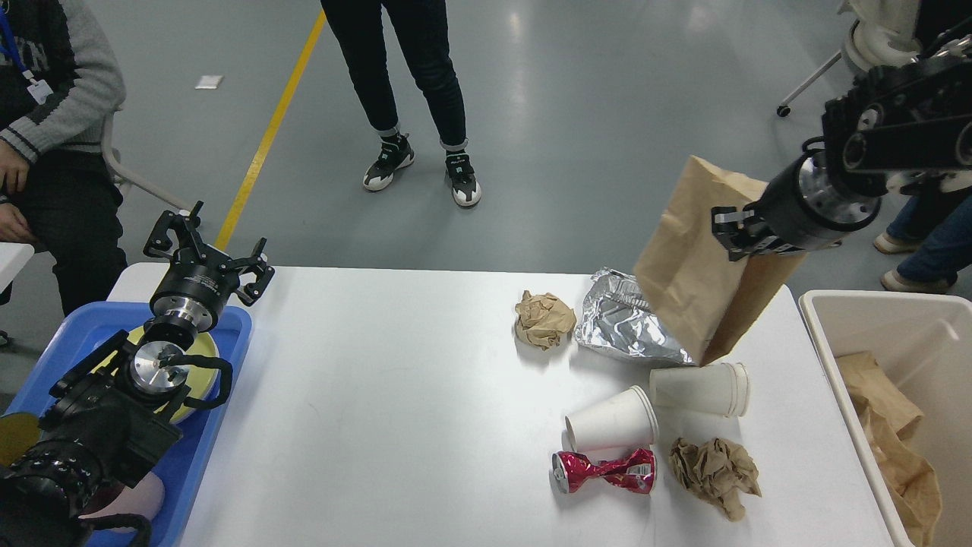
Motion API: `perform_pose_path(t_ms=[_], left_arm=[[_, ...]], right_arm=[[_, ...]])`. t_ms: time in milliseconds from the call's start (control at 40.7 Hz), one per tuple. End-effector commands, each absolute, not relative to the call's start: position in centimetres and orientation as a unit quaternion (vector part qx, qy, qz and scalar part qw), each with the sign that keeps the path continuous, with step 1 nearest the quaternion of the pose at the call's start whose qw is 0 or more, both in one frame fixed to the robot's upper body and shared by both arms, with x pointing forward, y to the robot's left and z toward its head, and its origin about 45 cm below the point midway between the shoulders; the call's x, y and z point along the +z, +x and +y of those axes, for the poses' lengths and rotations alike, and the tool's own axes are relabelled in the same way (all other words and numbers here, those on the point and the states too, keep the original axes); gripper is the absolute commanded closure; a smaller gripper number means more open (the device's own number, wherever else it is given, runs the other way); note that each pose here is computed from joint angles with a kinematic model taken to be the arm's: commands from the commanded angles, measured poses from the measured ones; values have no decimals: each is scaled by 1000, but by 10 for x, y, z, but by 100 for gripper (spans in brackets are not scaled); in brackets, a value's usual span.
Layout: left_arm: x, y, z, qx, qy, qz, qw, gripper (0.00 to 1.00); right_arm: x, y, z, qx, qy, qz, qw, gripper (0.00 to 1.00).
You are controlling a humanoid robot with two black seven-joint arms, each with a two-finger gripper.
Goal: Tidy desktop
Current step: 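Lift the paper bag and carry it to the white bin, then open the right gripper to drop the bag into the bin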
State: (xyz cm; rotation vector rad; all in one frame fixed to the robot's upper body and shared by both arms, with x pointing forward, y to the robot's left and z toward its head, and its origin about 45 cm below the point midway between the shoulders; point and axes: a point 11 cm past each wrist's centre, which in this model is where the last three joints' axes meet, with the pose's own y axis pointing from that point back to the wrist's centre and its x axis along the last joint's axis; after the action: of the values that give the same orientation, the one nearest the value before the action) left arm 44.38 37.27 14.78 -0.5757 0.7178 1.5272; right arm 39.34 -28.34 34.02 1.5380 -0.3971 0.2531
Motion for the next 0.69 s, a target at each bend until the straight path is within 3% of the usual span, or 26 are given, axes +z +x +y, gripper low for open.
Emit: perform_pose_path(t_ms=[0, 270, 516, 664], left_arm=[[148, 444, 373, 666, -251, 313, 628, 2], [148, 444, 372, 666, -251, 313, 628, 2], [148, 444, 372, 666, -251, 313, 628, 2], [148, 444, 372, 665, -251, 313, 629, 2]], right_arm=[[339, 408, -339, 101, 647, -223, 722, 100], [308, 405, -422, 77, 563, -243, 786, 100], [222, 389, -487, 117, 474, -326, 809, 100], [156, 355, -525, 86, 419, -413, 804, 100]])
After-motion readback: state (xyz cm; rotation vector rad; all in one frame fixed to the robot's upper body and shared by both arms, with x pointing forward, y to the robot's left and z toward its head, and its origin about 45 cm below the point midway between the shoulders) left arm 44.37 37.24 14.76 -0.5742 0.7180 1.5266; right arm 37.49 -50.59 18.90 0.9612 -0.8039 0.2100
